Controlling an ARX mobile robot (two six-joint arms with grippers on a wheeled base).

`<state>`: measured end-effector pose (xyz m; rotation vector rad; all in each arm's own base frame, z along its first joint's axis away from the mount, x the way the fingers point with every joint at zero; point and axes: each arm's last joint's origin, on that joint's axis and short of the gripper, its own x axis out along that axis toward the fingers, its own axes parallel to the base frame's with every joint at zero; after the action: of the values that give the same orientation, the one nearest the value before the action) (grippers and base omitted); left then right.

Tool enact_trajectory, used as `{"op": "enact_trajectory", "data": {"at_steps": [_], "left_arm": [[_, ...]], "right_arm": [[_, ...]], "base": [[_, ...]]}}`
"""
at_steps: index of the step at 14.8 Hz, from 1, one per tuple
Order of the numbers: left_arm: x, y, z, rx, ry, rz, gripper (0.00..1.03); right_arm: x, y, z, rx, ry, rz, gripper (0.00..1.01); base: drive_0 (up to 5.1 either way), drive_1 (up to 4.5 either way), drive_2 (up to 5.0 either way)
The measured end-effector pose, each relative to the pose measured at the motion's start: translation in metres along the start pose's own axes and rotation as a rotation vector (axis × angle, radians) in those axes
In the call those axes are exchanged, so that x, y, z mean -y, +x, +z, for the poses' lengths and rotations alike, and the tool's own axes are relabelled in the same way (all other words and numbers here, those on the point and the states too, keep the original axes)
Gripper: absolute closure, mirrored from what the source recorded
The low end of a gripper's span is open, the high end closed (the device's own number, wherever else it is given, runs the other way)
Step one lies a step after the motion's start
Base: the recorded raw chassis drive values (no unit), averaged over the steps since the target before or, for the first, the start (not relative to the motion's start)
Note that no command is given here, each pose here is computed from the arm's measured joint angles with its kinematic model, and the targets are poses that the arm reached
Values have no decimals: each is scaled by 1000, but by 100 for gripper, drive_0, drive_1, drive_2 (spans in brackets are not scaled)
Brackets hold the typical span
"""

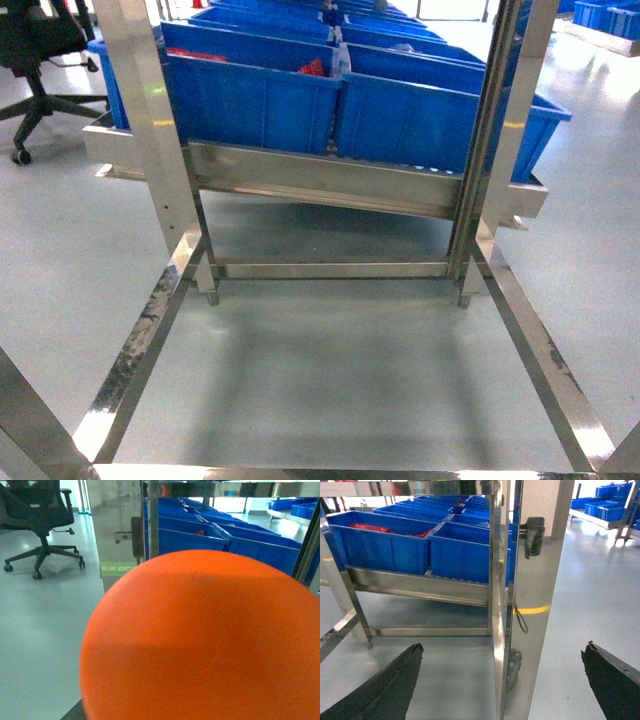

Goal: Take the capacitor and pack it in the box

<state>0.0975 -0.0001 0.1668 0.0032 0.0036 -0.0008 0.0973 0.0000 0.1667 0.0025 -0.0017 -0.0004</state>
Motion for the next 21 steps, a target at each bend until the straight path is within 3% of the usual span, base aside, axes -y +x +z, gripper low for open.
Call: {"op": "enact_trajectory", "data": {"at_steps": [11, 21], "left_arm": [[0, 0, 0, 0, 0, 0, 59], [0, 0, 0, 1, 0, 0, 59]], "right_arm": [[0, 0, 0, 0, 0, 0, 3], [0, 0, 0, 2, 0, 0, 3]], "base": [[0, 0, 0], [-479, 201, 304]]}}
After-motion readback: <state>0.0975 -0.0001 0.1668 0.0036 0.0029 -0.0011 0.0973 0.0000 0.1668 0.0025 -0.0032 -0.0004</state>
